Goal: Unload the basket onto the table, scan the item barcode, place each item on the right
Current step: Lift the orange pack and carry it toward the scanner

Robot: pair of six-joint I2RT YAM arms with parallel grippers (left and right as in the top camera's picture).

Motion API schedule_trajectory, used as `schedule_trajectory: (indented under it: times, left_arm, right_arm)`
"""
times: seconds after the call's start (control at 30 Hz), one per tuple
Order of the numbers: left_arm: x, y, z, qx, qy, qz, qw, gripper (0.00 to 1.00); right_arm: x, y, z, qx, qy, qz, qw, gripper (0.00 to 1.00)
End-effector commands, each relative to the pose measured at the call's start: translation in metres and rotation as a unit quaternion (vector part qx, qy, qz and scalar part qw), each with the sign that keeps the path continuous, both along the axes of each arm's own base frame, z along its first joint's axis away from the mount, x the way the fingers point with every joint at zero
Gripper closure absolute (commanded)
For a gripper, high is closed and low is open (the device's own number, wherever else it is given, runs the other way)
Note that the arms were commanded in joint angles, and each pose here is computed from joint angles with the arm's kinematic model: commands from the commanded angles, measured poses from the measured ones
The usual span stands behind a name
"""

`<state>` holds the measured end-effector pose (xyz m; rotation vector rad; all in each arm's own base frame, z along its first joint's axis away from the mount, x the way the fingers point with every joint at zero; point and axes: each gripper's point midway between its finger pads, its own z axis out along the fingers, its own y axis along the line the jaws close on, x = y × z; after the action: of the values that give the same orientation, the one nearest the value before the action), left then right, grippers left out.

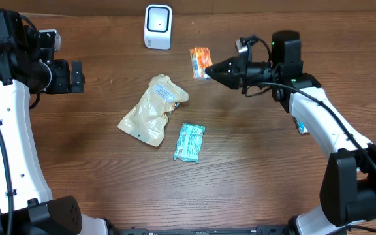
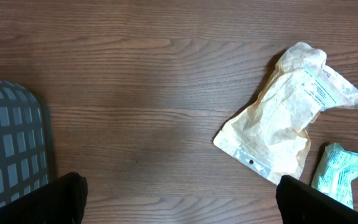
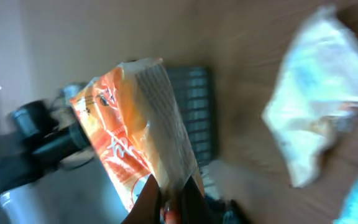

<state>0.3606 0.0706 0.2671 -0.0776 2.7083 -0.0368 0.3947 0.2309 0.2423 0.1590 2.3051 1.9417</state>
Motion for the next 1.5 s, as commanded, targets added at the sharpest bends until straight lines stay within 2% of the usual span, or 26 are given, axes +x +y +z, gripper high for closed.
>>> schedule_trajectory:
  times: [0.0,0.17,0.33,0.57,0.77,0.93,1.17,1.33,1.47]
  left_arm:
    - [0.001,-0.004,-0.002,0.004,0.003,-0.016,1.000,0.00]
    - [0.001,-0.004,-0.002,0.004,0.003,-0.016,1.000,0.00]
    - [0.001,-0.004,-0.002,0.004,0.003,-0.016,1.000,0.00]
    - [0.002,-0.004,-0.002,0.004,0.003,-0.016,1.000,0.00]
    - [0.001,-0.004,-0.002,0.004,0.003,-0.016,1.000,0.00]
    - [0.001,-0.004,-0.002,0.004,0.003,-0.016,1.000,0.00]
    - [0.001,-0.004,-0.002,0.004,0.003,-0.016,1.000,0.00]
    - [0.002,-0.004,-0.002,0.004,0.003,-0.016,1.000,0.00]
    - [0.002,-0.004,-0.002,0.004,0.003,-0.016,1.000,0.00]
  right_arm:
    - [-0.017,0.003,0.042,0.054,0.053,0.042,0.996,0.96]
    - [-0.023,0.005,0.074,0.086,0.055,0.070,0.992,0.96]
    - [-0.024,0.005,0.087,0.096,0.034,0.075,0.992,0.96]
    - [-0.027,0.010,0.083,0.088,-0.030,0.086,0.992,0.96]
    - [-0.032,0.020,0.046,0.053,-0.020,0.088,0.995,0.96]
    - [-0.028,0.028,0.006,-0.011,0.001,0.044,0.999,0.96]
    - [-0.026,0.030,-0.023,-0.107,0.001,0.008,0.994,0.96]
    - [-0.021,0.017,-0.017,-0.236,-0.024,-0.024,0.971,0.96]
    - [-0.010,0.003,0.015,-0.342,-0.070,-0.061,0.935,0.96]
